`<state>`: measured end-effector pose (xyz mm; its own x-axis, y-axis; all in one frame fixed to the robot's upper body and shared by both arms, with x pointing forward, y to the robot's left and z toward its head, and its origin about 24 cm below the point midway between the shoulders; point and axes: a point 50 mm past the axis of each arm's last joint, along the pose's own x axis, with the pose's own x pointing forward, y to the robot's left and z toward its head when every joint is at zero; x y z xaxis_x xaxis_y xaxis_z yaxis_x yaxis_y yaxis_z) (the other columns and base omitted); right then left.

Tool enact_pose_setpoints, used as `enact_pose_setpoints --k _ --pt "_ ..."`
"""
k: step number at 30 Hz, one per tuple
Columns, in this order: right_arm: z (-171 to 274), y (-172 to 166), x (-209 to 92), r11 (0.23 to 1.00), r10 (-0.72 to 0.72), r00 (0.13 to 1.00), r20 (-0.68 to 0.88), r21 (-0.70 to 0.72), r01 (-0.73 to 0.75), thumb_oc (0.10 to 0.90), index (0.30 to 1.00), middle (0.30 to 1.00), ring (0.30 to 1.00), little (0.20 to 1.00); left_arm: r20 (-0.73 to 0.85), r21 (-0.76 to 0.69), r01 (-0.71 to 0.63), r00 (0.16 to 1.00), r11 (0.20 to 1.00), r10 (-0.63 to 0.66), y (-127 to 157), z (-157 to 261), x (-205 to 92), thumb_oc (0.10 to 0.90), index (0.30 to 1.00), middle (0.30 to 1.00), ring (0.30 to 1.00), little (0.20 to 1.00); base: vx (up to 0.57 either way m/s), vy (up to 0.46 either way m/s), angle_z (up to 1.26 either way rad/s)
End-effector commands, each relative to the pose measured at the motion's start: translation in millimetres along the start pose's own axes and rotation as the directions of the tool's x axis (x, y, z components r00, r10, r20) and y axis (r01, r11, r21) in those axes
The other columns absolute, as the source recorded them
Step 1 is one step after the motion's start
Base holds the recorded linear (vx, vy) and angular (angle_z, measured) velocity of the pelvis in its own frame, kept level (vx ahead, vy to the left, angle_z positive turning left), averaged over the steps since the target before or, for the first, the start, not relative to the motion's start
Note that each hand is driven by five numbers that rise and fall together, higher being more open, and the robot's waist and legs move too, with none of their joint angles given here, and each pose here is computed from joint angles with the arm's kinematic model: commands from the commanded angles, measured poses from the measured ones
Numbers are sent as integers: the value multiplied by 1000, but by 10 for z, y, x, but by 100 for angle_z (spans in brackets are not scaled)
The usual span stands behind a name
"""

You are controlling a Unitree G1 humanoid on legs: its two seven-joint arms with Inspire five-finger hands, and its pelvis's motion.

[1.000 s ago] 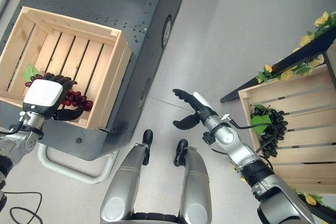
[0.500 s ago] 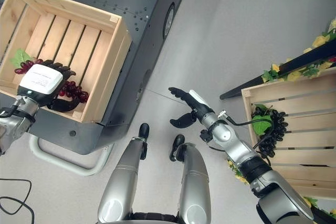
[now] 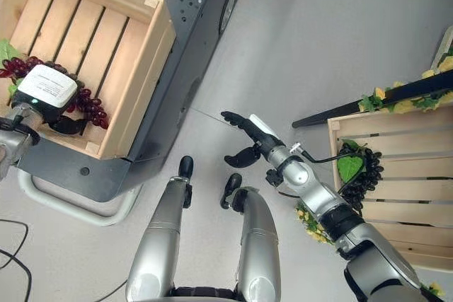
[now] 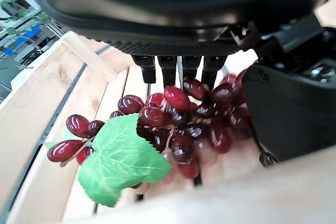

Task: Pick up the fruits from the basket on one side to the basket on the other side

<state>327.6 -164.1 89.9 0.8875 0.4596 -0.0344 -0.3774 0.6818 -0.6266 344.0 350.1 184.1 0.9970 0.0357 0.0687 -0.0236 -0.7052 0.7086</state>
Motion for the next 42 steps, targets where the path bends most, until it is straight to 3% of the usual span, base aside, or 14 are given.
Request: enact_pose_setpoints --k 1,9,15,16,17,18,35,38,42 --pt "372 -155 -20 997 -79 971 225 38 73 800 900 900 900 900 -218 164 1 975 986 36 289 -671 -45 800 900 900 900 900 -6 -12 4" --pt "385 -163 -35 992 -116 961 249 70 102 800 900 900 900 900 -220 271 -17 972 963 79 755 -768 105 800 900 900 900 900 -2 -9 5" --pt "383 -176 -63 988 -142 957 254 96 121 800 900 900 900 900 -176 247 -73 977 966 119 867 -752 129 800 900 900 900 900 5 -7 2" --pt "378 -173 -68 987 -145 956 255 98 123 800 900 900 900 900 -170 240 -80 978 968 123 869 -748 129 776 865 865 865 865 0 0 0" --pt "374 -168 -75 987 -147 955 257 101 125 800 900 900 900 900 -159 236 -92 978 967 132 862 -739 126 667 700 700 700 700 0 0 0" --pt "380 -163 -81 987 -150 952 265 103 127 800 900 900 900 900 -146 225 -107 979 968 142 842 -725 120 400 300 300 300 300 0 0 0" --pt "452 -262 -59 983 -176 939 294 103 152 800 900 900 900 900 -97 213 -115 986 970 138 748 -687 113 400 300 300 300 300 0 0 0" --pt "459 -260 -46 983 -178 939 296 104 153 800 900 900 900 900 -122 134 -179 973 975 195 766 -708 101 400 300 300 300 300 0 0 0" --pt "457 -221 -50 980 -189 937 294 122 159 800 900 900 900 900 -318 -184 -342 908 922 274 725 -840 26 400 300 300 300 300 2 -10 0"
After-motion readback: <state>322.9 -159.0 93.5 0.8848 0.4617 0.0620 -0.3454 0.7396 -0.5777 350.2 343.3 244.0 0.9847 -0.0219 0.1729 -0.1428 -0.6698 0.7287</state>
